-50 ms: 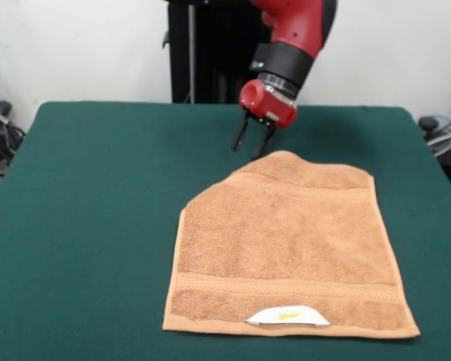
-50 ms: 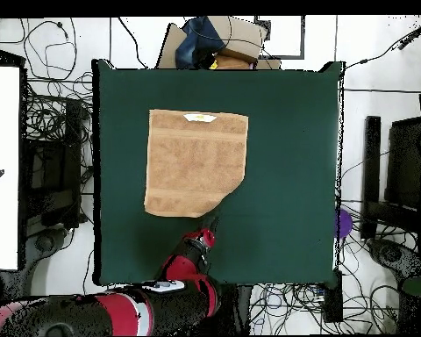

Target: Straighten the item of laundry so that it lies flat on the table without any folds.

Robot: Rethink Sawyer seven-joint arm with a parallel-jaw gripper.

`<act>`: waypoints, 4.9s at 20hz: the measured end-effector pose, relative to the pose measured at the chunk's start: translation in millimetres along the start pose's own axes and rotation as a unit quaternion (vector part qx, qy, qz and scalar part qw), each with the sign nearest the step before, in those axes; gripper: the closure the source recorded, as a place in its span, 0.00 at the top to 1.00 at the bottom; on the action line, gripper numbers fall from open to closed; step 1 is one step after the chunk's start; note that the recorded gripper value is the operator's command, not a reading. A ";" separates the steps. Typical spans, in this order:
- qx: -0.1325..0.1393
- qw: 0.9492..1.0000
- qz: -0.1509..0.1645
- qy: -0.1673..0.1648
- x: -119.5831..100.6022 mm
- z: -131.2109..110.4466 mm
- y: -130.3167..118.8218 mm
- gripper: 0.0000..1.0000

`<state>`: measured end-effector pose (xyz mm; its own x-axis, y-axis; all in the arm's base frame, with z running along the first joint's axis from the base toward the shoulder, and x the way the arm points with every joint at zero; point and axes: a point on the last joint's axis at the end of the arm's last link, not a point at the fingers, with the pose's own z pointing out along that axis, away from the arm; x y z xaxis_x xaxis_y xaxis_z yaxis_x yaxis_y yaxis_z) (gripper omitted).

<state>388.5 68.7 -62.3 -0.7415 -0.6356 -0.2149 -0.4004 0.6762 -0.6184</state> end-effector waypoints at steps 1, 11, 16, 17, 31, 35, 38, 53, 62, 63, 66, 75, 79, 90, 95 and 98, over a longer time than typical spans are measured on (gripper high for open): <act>0.000 1.000 0.000 0.001 0.5 -0.4 0.1 1.00; -0.004 1.000 -0.002 0.017 14.3 -11.6 2.1 1.00; -0.004 1.000 -0.003 0.017 14.7 -15.5 2.9 1.00; -0.004 1.000 -0.004 0.017 14.7 -15.8 3.7 1.00; 0.007 1.000 -0.015 0.019 19.6 -13.9 22.8 1.00; 0.011 1.000 -0.012 0.020 18.6 -13.1 22.5 1.00; 0.012 1.000 -0.011 0.020 18.3 -12.8 22.2 1.00; 0.029 0.999 -0.008 0.015 16.8 -10.5 24.9 1.00; 0.037 0.999 0.000 0.015 13.8 -9.4 25.9 1.00; 0.038 0.999 0.001 0.015 13.2 -9.2 26.0 1.00; 0.040 0.999 0.003 0.015 12.2 -9.1 26.6 1.00; 0.053 0.998 0.014 0.013 5.4 -8.1 29.4 1.00; 0.062 0.998 0.024 0.012 0.4 -6.5 31.0 1.00; 0.084 0.995 0.047 0.005 -15.4 -3.7 37.3 1.00; 0.087 0.995 0.055 0.007 -16.4 -2.4 39.2 1.00; 0.088 0.994 0.058 0.007 -16.7 -1.9 39.4 1.00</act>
<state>384.1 106.7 -81.6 -0.7856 -0.5507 -0.2820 -0.2120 0.6678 -0.7135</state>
